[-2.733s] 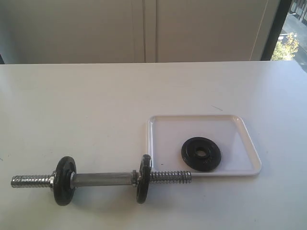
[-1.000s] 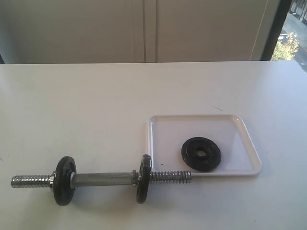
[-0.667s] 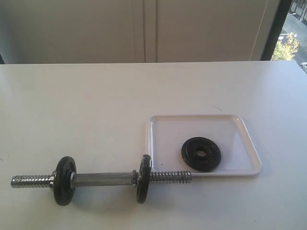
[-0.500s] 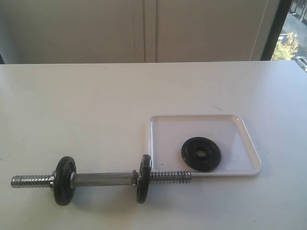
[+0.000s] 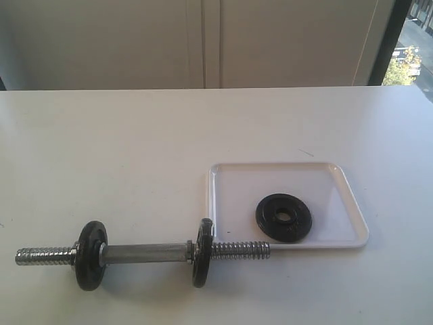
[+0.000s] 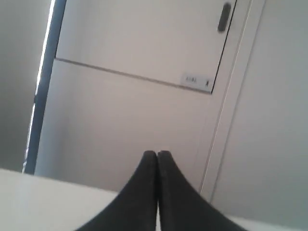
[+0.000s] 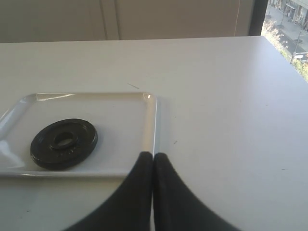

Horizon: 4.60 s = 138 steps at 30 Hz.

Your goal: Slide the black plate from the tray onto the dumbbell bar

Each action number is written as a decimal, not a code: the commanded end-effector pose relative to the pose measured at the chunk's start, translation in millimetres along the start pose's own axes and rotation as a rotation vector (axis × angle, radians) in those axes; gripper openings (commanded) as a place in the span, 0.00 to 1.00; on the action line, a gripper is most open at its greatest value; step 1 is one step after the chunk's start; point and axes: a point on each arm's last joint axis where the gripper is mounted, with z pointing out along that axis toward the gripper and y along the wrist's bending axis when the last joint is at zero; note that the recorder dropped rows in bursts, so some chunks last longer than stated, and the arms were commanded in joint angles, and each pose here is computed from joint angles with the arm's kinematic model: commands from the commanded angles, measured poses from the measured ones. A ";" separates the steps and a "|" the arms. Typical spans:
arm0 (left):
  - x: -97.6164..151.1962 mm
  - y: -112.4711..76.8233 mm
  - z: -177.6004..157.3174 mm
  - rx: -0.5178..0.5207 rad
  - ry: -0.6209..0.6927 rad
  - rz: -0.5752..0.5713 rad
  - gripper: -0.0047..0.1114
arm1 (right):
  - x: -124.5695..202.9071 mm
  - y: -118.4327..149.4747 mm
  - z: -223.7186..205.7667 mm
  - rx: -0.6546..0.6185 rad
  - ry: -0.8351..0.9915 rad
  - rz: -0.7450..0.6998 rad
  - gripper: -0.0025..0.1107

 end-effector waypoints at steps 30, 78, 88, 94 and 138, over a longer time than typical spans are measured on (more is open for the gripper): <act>114.4 -182.7 127.1 1.225 1.477 0.696 0.04 | -0.2 0.1 -0.3 -0.002 -0.011 -0.003 0.02; 221.3 -196.9 133.1 1.443 1.407 0.980 0.58 | -0.2 0.1 -0.3 -0.002 -0.011 -0.003 0.02; 221.6 -197.4 134.1 1.436 1.395 0.982 0.58 | -0.2 0.1 -0.3 -0.002 -0.011 -0.003 0.02; 221.7 -197.6 134.6 1.433 1.389 0.985 0.58 | -0.2 0.1 -0.3 -0.002 -0.011 -0.003 0.02; 204.4 -200.2 142.3 1.333 1.380 0.958 0.04 | -0.2 0.1 -0.3 -0.002 -0.011 -0.003 0.02</act>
